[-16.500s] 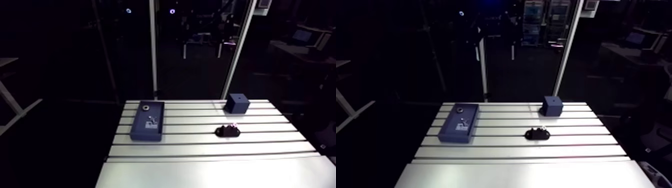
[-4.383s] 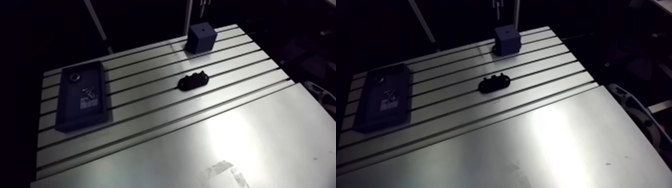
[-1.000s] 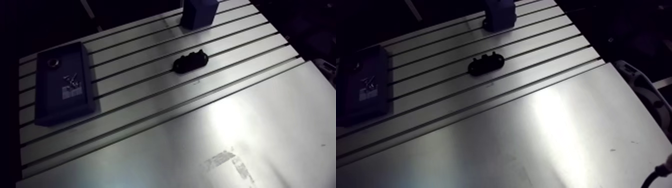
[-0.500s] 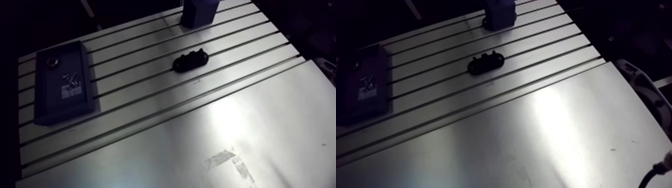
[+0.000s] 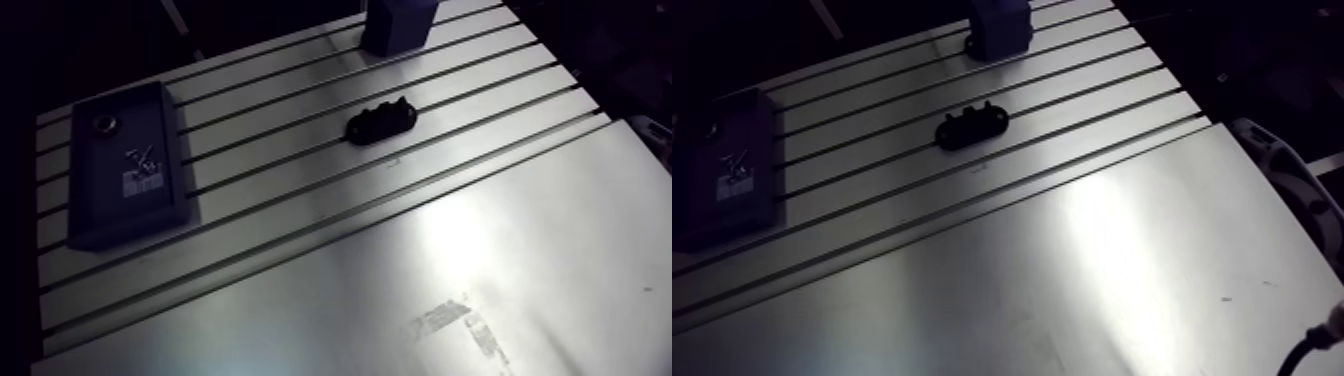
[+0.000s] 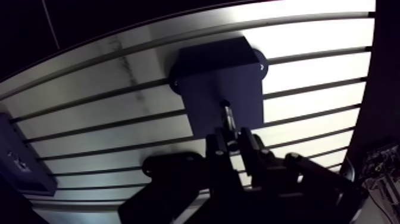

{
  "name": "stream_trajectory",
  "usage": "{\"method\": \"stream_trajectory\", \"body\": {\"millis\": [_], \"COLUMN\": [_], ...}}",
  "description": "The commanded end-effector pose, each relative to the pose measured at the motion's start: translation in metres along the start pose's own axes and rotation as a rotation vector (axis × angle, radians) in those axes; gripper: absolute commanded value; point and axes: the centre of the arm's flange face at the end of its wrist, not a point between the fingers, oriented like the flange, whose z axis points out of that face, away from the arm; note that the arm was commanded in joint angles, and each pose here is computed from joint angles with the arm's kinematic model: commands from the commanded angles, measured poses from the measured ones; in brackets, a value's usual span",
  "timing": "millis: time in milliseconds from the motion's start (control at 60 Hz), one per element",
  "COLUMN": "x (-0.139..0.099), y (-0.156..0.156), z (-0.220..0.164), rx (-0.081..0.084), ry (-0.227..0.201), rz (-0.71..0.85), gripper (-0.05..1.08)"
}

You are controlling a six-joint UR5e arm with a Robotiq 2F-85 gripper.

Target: Pick up the M10 bolt and insert it into the hole until fully seated.

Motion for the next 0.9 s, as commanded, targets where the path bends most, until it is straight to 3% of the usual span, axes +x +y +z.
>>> {"method": "stream_trajectory", "body": {"millis": [17, 900], "x": [-0.0002, 0.0002], "y": [0.0008, 0.0030], "z": [0.0013, 0.0023], "rx": [0.000, 0.003], "ry": [-0.002, -0.003], "rz": [0.001, 0.004], "gripper": [1.08, 1.08]}}
